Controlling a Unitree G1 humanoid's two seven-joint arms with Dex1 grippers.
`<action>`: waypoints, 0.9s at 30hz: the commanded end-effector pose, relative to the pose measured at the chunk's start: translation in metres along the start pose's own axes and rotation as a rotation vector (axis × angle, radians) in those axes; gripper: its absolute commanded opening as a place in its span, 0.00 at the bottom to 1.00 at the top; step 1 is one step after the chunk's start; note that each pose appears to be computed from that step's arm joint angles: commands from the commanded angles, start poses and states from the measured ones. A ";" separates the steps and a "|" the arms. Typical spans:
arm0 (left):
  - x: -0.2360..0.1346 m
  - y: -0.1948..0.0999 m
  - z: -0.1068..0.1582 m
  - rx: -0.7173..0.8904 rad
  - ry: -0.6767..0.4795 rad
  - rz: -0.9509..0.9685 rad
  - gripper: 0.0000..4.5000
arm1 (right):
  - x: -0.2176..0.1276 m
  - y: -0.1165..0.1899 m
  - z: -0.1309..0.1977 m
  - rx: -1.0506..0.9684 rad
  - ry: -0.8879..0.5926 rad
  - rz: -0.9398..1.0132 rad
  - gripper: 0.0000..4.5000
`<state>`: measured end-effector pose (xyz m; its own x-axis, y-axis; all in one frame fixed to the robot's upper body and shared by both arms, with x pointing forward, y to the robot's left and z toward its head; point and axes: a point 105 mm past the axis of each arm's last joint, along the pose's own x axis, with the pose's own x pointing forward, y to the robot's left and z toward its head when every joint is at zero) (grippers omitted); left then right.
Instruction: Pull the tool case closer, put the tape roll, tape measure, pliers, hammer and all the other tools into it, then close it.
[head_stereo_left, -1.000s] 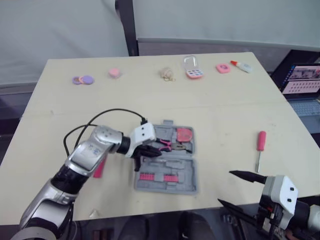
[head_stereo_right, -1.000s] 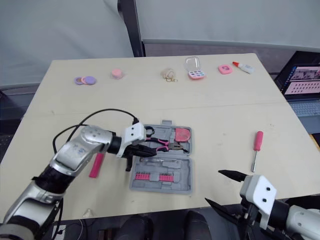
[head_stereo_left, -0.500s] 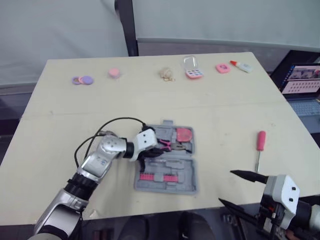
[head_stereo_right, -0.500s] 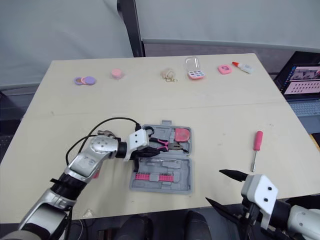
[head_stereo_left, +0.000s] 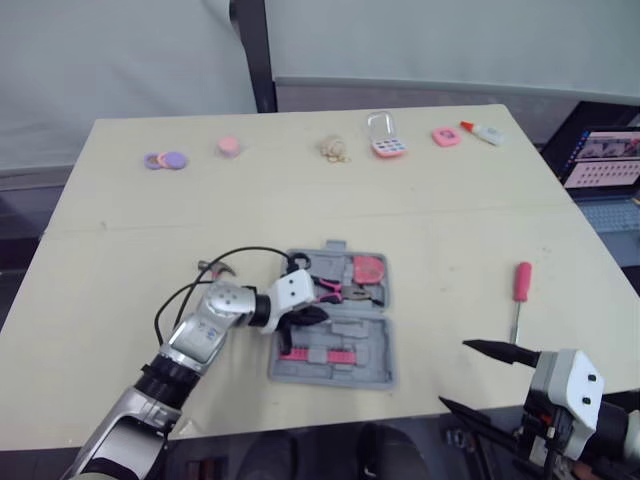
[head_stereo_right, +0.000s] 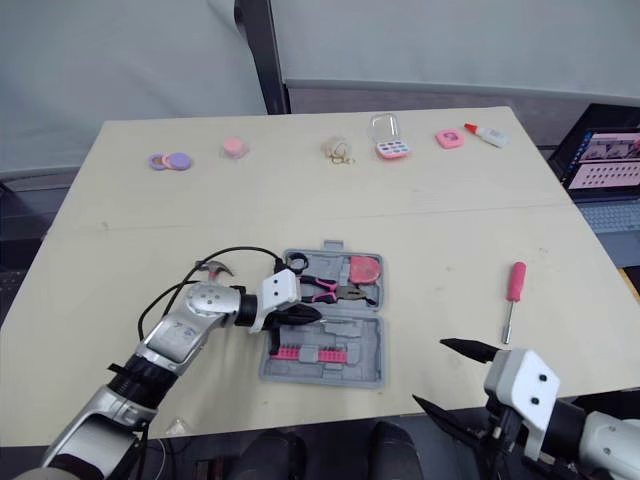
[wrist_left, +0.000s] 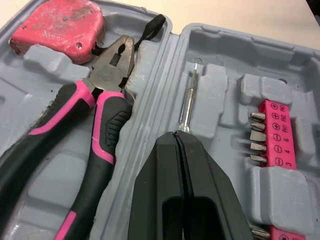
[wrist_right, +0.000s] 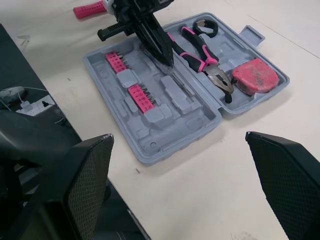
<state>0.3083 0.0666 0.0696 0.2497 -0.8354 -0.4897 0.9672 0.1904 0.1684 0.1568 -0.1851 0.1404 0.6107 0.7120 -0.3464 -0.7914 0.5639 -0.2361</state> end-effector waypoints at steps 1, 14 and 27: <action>0.000 -0.005 0.003 0.036 0.004 -0.012 0.01 | -0.003 0.000 0.007 -0.024 -0.009 -0.017 1.00; 0.006 -0.011 -0.016 0.011 0.068 -0.024 0.01 | -0.003 -0.002 0.008 -0.029 -0.004 -0.021 1.00; 0.013 -0.018 -0.041 -0.050 0.180 -0.046 0.01 | -0.005 -0.002 0.008 -0.032 0.000 -0.026 1.00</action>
<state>0.3061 0.0645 0.0583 0.2497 -0.8025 -0.5419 0.9671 0.1780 0.1819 0.1575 -0.1891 0.1417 0.6235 0.6974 -0.3533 -0.7810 0.5768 -0.2395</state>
